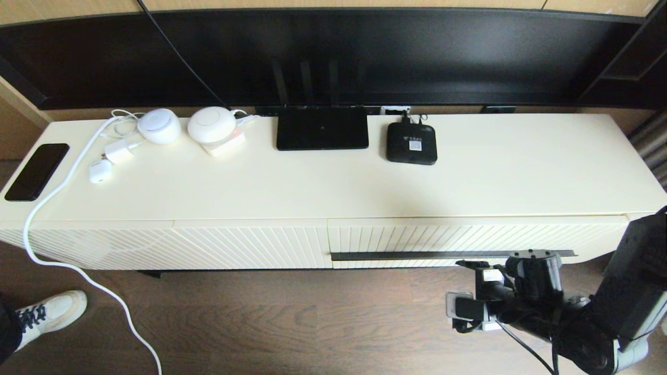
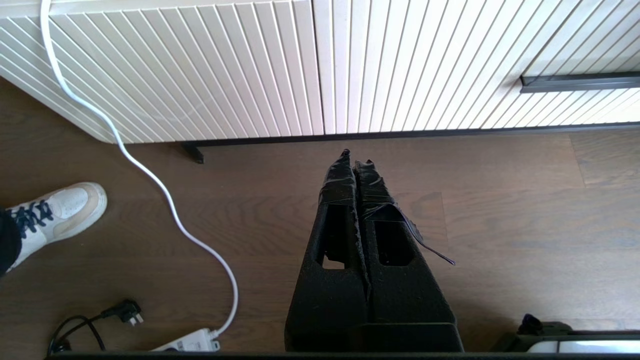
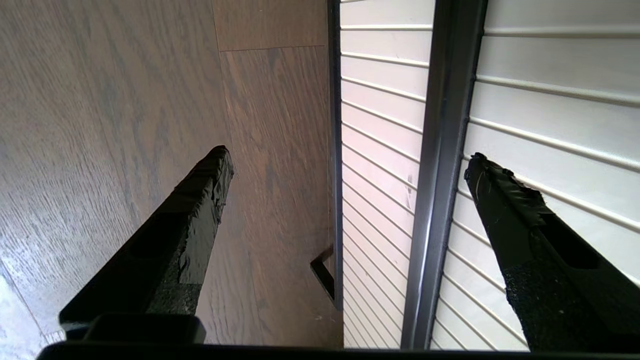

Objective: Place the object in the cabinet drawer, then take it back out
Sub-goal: Open the drawer

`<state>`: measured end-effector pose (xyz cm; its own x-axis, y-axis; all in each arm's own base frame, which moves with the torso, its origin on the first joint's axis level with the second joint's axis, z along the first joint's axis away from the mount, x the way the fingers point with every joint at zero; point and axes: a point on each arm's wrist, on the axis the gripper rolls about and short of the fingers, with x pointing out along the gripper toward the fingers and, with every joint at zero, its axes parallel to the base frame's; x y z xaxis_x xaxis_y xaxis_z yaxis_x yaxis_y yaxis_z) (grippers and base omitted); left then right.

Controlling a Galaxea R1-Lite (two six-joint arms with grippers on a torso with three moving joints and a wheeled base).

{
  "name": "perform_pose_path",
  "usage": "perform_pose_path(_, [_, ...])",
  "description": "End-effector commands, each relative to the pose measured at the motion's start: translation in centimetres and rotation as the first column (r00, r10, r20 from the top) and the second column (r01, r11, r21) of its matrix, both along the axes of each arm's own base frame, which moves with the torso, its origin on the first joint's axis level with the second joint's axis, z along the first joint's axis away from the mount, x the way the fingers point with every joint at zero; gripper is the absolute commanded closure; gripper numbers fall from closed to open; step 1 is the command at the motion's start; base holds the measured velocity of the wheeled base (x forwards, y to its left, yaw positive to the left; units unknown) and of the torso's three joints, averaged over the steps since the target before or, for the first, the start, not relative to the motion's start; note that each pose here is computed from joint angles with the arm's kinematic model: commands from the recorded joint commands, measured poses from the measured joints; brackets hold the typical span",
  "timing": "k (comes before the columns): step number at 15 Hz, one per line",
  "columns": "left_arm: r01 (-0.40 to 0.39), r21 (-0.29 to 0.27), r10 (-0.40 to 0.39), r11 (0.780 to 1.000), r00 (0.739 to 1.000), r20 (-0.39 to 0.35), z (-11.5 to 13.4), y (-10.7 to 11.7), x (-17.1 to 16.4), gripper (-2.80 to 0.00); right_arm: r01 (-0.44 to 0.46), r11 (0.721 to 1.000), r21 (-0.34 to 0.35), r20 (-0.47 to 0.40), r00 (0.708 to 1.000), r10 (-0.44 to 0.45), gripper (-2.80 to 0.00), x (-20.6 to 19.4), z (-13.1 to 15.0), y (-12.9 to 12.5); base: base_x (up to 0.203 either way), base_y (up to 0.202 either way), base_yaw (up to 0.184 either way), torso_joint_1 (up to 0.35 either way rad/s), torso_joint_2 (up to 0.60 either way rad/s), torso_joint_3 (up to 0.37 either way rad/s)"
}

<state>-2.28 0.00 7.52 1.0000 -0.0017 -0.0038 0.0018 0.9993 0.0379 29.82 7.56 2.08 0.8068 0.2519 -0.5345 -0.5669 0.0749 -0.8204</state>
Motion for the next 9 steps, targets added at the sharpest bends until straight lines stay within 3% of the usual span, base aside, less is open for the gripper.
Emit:
perform_pose_path(1, [0.0,0.0,0.0,1.0,1.0,0.0,0.0,0.0,0.0,0.0,-0.004,1.0,-0.009,-0.014,1.0,0.003,-2.8,0.6,-1.0,0.1,0.0,0.0,0.0,0.0,0.0,0.0])
perform_pose_path(9, [0.0,0.0,0.0,1.0,1.0,0.0,0.0,0.0,0.0,0.0,-0.025,0.999,0.021,0.041,0.999,0.024,-2.8,3.0,-0.8,0.4,0.0,0.0,0.0,0.0,0.0,0.0])
